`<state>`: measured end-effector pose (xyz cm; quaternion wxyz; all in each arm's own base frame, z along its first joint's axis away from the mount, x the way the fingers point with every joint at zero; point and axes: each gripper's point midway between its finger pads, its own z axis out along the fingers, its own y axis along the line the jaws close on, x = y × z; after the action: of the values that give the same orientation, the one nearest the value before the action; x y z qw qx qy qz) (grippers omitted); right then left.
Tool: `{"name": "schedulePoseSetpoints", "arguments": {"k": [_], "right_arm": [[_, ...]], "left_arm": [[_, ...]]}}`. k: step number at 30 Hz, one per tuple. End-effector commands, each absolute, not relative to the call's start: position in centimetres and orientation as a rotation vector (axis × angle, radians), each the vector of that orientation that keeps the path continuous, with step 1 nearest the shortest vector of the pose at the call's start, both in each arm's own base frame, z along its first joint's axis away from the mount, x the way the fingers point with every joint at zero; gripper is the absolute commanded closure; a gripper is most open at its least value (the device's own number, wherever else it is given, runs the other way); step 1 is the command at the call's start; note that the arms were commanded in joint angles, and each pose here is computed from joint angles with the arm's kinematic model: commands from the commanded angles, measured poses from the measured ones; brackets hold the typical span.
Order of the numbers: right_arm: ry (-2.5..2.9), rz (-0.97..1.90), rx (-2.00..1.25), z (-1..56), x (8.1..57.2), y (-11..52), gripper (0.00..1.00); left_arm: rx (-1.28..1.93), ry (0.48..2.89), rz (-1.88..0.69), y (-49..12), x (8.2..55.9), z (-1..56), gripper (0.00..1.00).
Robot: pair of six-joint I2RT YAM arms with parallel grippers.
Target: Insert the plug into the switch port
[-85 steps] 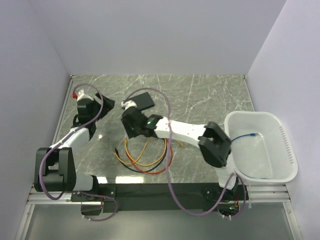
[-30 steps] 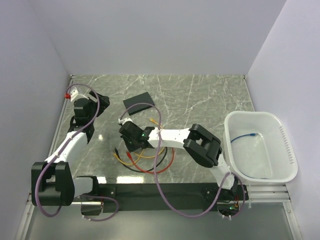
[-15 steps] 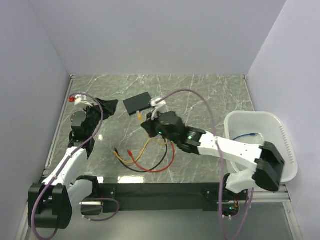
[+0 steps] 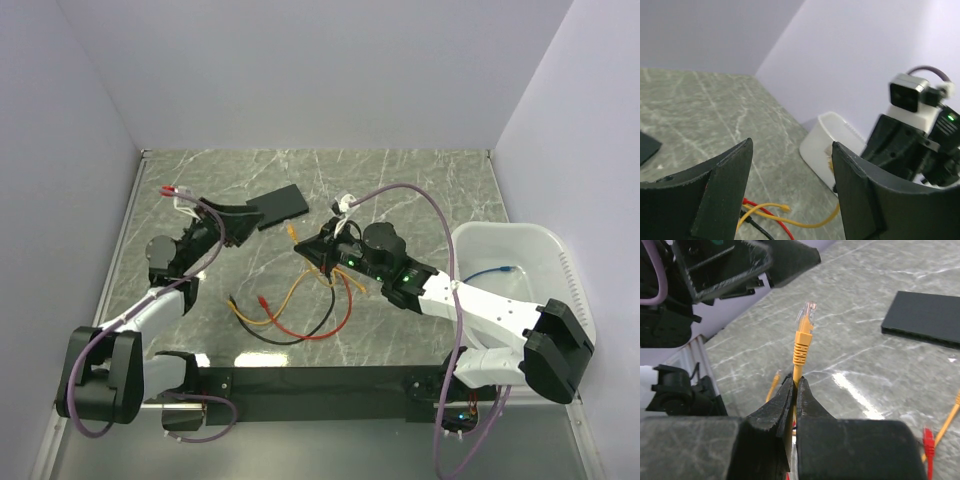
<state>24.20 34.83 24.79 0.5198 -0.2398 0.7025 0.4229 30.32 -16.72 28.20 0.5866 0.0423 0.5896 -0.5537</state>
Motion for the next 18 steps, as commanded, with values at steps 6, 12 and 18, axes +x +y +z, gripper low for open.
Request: {"name": "schedulePoseSetpoints", "arguments": {"k": [6,12,18], "right_arm": [[1.584,1.155,-0.591,26.7,23.6,35.4,1.00],[1.574,1.192,-0.577,26.9,23.6,35.1,1.00],[1.581,1.222,-0.584,26.5,23.6,35.2,1.00]], "left_arm": [[0.320,1.298,-1.359,-20.4,27.6,30.1,0.33],[0.339,1.294,-1.385,-21.2,27.4,30.2,0.34],[0.370,1.251,-1.434,-21.9,26.6,30.8,0.35]]}}
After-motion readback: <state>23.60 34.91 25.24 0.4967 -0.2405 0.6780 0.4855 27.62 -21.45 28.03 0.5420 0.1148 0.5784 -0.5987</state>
